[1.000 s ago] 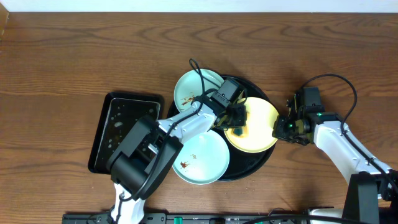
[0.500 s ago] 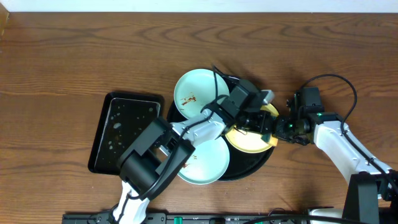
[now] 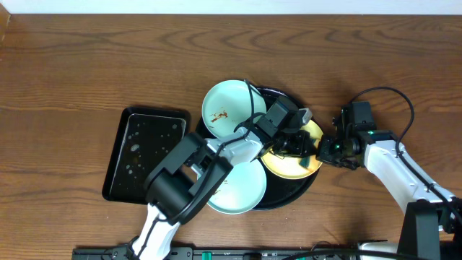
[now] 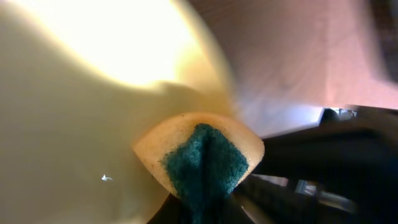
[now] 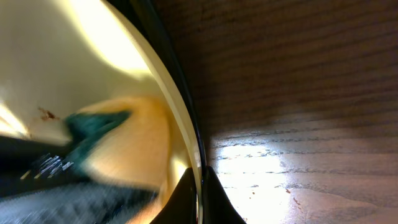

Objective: Clean dirty plates on tray and stack at the side
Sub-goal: 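Scrub the yellow plate surface with the sponge in the left gripper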

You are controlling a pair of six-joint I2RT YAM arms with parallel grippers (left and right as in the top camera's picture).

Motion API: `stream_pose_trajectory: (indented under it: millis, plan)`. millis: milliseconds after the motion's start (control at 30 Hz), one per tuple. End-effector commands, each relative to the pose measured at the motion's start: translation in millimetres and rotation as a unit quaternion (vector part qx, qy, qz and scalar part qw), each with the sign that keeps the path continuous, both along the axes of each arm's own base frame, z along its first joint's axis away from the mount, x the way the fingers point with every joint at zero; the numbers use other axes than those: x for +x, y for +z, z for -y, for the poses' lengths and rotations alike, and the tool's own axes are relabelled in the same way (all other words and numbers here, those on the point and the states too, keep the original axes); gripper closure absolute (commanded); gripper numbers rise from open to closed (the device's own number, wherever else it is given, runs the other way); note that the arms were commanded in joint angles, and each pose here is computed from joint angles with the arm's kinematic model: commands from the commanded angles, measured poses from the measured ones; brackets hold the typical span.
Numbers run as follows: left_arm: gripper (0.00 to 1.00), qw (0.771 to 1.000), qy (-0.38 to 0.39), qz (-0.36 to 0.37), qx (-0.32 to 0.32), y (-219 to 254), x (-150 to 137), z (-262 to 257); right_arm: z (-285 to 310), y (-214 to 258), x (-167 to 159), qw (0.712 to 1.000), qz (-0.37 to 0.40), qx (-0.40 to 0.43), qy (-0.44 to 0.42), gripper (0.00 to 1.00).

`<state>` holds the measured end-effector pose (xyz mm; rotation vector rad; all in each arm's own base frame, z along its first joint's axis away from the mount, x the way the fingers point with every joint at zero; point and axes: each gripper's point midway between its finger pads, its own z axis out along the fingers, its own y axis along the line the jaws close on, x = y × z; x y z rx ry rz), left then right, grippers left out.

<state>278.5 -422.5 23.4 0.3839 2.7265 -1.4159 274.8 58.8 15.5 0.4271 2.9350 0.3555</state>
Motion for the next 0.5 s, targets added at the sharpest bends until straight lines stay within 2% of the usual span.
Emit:
stream_pose_trajectory:
  millis: [0,100,267,467]
  plan:
    - [0.93,0.997,0.043,-0.036,0.053,-38,11,-24,0,-22,-28,0.998,-0.055,-0.011,0.009,0.99]
    - [0.93,0.991,0.081,-0.047,0.096,-54,25,-51,0,-23,-30,0.998,-0.058,-0.011,0.009,0.99]
    - [0.93,0.978,0.137,-0.076,0.134,-65,51,-97,1,-23,-31,0.998,-0.060,-0.014,0.012,0.99]
    - [0.93,0.963,0.156,-0.092,0.199,-81,55,-145,4,-23,-31,0.998,-0.060,-0.023,0.010,0.99]
